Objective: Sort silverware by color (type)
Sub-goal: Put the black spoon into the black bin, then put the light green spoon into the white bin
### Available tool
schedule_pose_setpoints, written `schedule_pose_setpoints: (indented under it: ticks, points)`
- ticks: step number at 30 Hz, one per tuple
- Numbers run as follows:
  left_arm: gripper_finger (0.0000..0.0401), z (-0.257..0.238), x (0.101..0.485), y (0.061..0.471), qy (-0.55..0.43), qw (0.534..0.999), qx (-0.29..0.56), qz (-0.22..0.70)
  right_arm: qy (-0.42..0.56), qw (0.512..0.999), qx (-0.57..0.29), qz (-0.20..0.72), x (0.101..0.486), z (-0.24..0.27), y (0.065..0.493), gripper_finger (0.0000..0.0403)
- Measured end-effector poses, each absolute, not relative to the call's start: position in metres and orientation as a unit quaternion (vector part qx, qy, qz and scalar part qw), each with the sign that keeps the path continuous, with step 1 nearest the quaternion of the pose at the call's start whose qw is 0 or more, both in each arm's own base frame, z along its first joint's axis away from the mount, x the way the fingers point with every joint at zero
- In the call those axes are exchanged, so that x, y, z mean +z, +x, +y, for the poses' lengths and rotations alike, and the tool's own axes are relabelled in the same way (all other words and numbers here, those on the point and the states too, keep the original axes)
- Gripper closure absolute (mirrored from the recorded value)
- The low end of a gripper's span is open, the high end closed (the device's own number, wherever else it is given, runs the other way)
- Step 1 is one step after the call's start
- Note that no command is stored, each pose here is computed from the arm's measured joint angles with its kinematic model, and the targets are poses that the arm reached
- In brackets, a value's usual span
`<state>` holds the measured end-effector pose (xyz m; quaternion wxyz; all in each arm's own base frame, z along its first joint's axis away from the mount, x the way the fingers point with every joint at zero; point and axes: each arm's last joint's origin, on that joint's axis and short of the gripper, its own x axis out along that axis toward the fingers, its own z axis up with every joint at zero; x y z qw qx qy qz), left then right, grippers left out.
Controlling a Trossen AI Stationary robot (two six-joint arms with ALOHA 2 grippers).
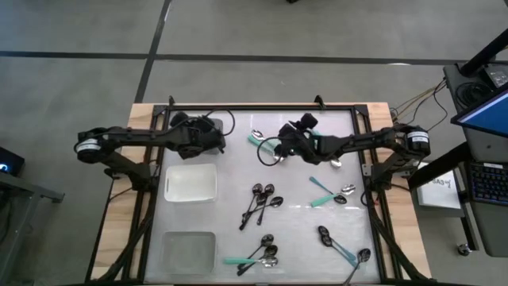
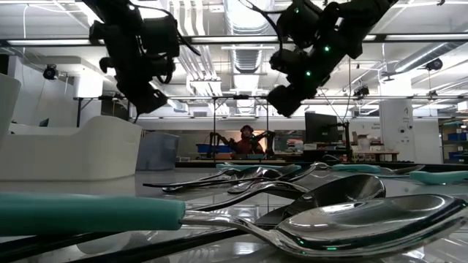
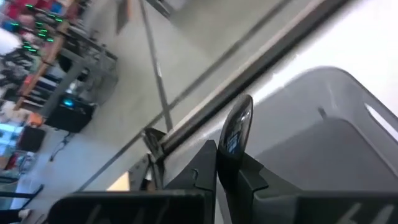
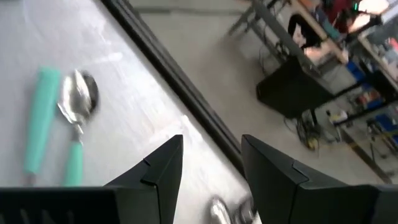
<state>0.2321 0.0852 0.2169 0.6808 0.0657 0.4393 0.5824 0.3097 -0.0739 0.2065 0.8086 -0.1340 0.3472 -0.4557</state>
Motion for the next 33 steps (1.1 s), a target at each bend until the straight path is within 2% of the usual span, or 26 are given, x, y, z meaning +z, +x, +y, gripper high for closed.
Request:
schedule_pose_setpoints:
  ticks: [4,11,18,24,33]
  points:
    - [0.0393,0.086,0.213,0.234,0.069,0.680,0.571,0.455,-0.113,0.788,-0.468,0.384,0.199,-0.078,0.300,0.0248]
    - [0.0350,0.086,0.208,0.236,0.082,0.675,0.559,0.474,-0.085,0.765,-0.484,0.416,0.191,-0.078,0.289,0.0248]
    - [0.0307,0.085,0.206,0.237,0.055,0.688,0.536,0.485,-0.095,0.753,-0.480,0.441,0.190,-0.079,0.284,0.0248]
    - [0.0294,0.084,0.206,0.241,0.032,0.706,0.525,0.475,-0.077,0.738,-0.503,0.444,0.198,-0.096,0.272,0.0248]
    - [0.0297,0.079,0.213,0.265,0.016,0.787,0.451,0.420,0.141,0.734,-0.454,0.485,0.192,-0.153,0.238,0.0256]
